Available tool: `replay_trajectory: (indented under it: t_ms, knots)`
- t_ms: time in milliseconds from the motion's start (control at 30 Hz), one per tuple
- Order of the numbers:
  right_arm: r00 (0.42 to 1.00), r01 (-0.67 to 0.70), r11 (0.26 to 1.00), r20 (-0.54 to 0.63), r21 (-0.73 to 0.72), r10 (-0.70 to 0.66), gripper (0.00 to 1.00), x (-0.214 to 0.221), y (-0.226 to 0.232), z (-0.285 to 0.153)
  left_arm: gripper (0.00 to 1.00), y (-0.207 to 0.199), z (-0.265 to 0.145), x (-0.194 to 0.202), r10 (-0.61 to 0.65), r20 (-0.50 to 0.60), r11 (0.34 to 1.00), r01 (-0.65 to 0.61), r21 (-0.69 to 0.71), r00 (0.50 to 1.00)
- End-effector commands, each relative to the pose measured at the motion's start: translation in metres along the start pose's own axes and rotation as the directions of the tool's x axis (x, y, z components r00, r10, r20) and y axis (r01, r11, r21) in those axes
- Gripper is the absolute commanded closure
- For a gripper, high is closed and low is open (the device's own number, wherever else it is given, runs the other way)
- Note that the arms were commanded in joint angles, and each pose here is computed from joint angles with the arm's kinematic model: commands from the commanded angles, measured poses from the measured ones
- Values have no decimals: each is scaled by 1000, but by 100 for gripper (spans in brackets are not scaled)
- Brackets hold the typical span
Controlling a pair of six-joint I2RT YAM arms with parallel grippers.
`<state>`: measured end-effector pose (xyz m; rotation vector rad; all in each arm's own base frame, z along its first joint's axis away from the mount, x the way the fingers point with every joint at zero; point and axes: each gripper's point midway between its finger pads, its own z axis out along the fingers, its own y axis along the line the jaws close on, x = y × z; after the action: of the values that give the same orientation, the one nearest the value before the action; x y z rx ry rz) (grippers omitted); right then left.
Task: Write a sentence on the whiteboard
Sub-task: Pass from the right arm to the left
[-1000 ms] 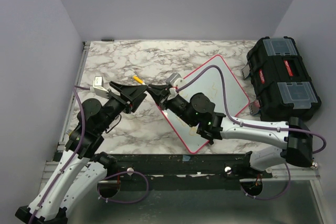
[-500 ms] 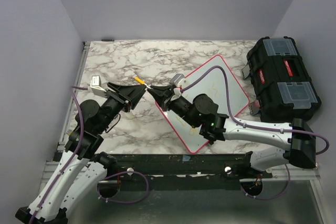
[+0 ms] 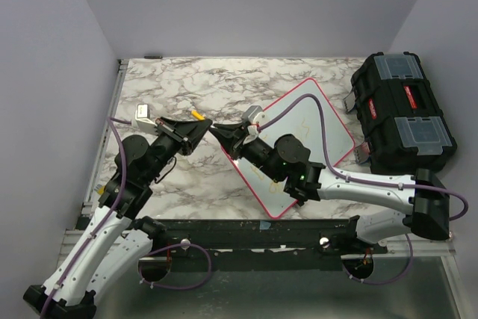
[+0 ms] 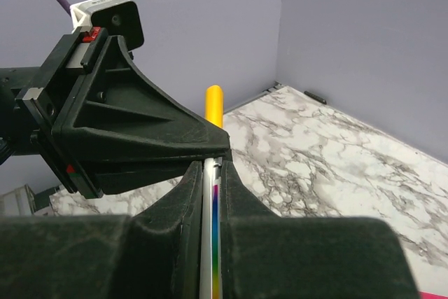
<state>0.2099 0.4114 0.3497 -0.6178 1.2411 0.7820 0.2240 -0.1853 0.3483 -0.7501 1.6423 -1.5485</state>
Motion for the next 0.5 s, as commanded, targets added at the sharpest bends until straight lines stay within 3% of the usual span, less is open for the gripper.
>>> replay_trajectory:
  t_ms: [0, 133, 233, 333, 467]
  knots:
    - [999, -34, 999, -25, -1, 34, 95, 5, 3, -7, 100, 9, -2, 0, 22, 6, 1000, -22, -17, 1000]
    - [998, -39, 999, -53, 25, 41, 63, 7, -3, -14, 100, 18, -5, -5, 52, 32, 998, -50, -49, 998]
    - [995, -28, 997, -92, 72, 35, 27, 9, -13, -22, 100, 29, -11, -12, 125, 62, 986, -117, -115, 990]
    - [990, -50, 990, -126, 133, 67, 14, 6, -24, -31, 100, 44, -24, -22, 211, 101, 963, -189, -192, 972]
    - [982, -59, 981, -168, 187, 91, 9, 4, -36, -46, 100, 59, -44, -37, 333, 129, 910, -283, -303, 934]
